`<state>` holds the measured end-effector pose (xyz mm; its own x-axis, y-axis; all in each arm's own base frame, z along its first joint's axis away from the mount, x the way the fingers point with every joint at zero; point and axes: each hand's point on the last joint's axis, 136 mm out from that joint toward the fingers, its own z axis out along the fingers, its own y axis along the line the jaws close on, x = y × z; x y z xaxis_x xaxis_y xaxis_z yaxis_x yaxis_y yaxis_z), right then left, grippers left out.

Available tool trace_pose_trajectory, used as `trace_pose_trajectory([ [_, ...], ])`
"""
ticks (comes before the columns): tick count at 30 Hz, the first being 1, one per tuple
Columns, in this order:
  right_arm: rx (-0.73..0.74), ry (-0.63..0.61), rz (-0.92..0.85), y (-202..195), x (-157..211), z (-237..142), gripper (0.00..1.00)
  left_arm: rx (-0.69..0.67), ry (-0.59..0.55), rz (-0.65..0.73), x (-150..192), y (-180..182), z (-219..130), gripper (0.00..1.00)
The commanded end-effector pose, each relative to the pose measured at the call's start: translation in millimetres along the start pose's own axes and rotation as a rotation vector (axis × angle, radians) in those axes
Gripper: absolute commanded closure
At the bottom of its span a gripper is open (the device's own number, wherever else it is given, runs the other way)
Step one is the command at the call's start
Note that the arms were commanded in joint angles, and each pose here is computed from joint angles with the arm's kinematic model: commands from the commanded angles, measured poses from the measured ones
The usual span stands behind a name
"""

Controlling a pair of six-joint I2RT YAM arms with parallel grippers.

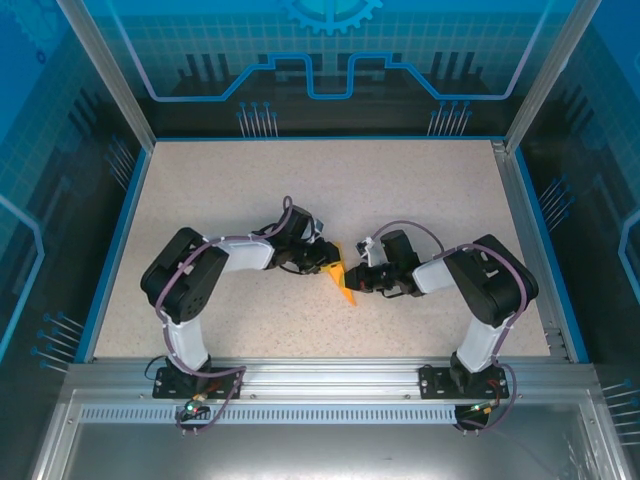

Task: Fold a paper plane with a square sheet of paper (pick it up from the middle)
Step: Fold the wing for the fifth time at the center of the table.

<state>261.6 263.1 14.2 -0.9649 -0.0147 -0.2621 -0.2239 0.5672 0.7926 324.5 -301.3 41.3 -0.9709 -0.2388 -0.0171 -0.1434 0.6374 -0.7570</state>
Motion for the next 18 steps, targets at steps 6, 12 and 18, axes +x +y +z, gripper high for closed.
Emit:
trace_pose_trajectory([
  [6,0.233,0.063,0.079,-49,28,2,0.93,-0.066,0.03,-0.022,1,24,20,0.74],
  [12,0.268,0.088,0.036,-32,26,-2,0.88,-0.125,0.044,-0.038,7,43,22,0.75],
  [18,0.261,0.078,0.019,-16,23,-14,0.87,-0.141,0.052,-0.043,13,50,21,0.77],
])
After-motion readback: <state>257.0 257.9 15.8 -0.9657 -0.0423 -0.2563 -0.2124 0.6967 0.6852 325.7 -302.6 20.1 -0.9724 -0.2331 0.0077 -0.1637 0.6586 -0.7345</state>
